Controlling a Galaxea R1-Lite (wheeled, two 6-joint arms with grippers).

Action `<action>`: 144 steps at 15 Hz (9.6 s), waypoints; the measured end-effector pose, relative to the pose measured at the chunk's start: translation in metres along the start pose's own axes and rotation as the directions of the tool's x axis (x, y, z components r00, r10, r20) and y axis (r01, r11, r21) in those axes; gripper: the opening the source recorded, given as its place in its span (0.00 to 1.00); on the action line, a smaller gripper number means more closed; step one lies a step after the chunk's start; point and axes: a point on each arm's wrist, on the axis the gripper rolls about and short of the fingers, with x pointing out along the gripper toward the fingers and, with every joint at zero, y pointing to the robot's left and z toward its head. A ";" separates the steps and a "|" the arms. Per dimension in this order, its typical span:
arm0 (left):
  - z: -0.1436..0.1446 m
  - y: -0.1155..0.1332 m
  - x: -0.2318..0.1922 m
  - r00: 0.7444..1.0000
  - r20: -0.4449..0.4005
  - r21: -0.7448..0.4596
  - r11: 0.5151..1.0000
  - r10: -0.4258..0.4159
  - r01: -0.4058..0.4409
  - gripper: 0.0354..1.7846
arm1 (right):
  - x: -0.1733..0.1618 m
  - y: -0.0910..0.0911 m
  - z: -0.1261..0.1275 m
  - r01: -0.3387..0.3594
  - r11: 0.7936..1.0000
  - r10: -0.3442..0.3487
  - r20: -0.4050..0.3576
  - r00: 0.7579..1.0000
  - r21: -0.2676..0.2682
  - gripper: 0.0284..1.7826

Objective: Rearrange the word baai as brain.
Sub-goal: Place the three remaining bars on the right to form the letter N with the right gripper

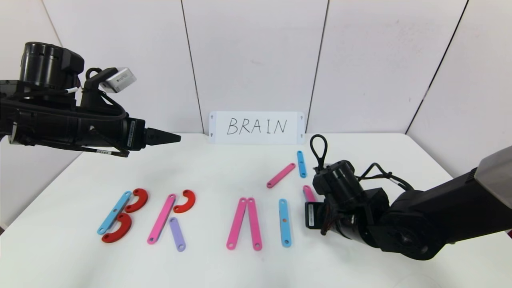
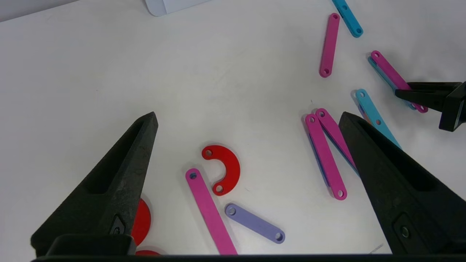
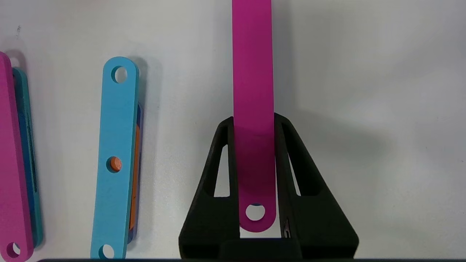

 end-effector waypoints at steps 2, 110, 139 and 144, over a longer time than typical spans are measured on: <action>0.000 0.000 0.000 1.000 -0.001 0.000 1.000 -0.001 0.001 0.97 | -0.001 -0.001 -0.003 0.003 1.000 -0.003 -0.007 1.000 -0.004 0.21; -0.003 -0.013 0.005 0.999 -0.020 0.016 0.999 -0.036 0.037 0.97 | 0.023 -0.040 0.045 -0.064 0.977 0.080 0.076 0.994 -0.201 0.97; -0.004 -0.014 0.008 0.999 -0.027 0.016 0.999 -0.042 0.042 0.97 | 0.037 -0.024 0.041 0.006 0.983 0.004 0.057 0.998 -0.181 0.97; -0.005 -0.014 0.008 0.999 -0.029 0.016 0.999 -0.045 0.045 0.97 | 0.033 -0.031 0.045 0.040 0.985 -0.028 0.077 0.997 -0.168 0.97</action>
